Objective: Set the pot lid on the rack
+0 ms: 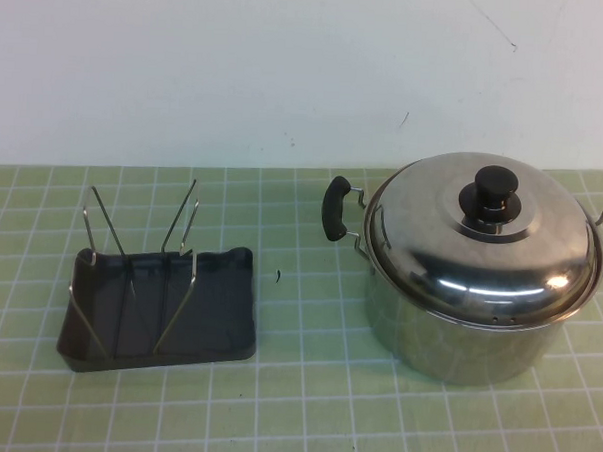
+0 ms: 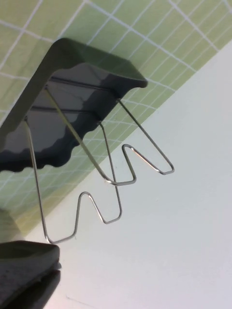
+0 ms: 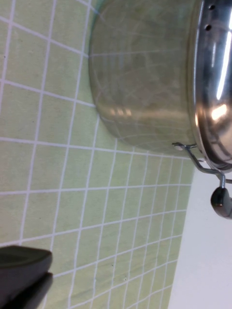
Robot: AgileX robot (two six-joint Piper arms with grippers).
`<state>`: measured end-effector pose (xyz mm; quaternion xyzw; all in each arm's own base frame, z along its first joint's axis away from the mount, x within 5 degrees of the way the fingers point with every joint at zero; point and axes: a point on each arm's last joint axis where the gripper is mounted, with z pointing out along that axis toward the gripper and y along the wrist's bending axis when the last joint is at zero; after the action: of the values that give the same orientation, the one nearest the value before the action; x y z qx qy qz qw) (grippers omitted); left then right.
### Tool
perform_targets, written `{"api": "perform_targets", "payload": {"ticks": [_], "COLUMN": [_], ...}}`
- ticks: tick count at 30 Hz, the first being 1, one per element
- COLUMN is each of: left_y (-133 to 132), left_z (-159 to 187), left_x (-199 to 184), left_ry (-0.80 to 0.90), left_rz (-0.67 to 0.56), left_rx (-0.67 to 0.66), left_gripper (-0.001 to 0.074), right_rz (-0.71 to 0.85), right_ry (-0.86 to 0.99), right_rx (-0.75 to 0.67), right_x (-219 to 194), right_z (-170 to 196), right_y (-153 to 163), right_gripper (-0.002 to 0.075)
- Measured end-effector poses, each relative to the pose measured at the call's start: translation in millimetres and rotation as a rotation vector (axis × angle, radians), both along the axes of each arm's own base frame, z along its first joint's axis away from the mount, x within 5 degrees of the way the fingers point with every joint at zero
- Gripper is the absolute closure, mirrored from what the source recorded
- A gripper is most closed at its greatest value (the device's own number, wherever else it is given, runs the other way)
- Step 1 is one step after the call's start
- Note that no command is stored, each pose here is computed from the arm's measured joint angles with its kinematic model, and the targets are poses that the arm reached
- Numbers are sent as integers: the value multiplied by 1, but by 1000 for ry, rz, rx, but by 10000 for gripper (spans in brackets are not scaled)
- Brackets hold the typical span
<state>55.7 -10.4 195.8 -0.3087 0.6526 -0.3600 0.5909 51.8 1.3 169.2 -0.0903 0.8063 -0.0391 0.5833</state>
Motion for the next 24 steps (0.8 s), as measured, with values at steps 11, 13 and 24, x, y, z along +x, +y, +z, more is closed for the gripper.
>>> {"api": "perform_targets", "payload": {"ticks": [11,13,24], "left_y": [-5,-4,3], "left_z": [41,62,85], "left_x": [-6,-4,23], "left_ry": [-102,-116,9], "left_rz": [-58,-52,-58], "left_rx": [406,547,876], "left_gripper": [737,737,647], "right_rz": [0,0,0], "right_ry": [0,0,0], "right_rx": [0,0,-2], "right_x": [0,0,0], "right_z": [0,0,0], "right_y": [0,0,0], "right_gripper": [727,727,727]}}
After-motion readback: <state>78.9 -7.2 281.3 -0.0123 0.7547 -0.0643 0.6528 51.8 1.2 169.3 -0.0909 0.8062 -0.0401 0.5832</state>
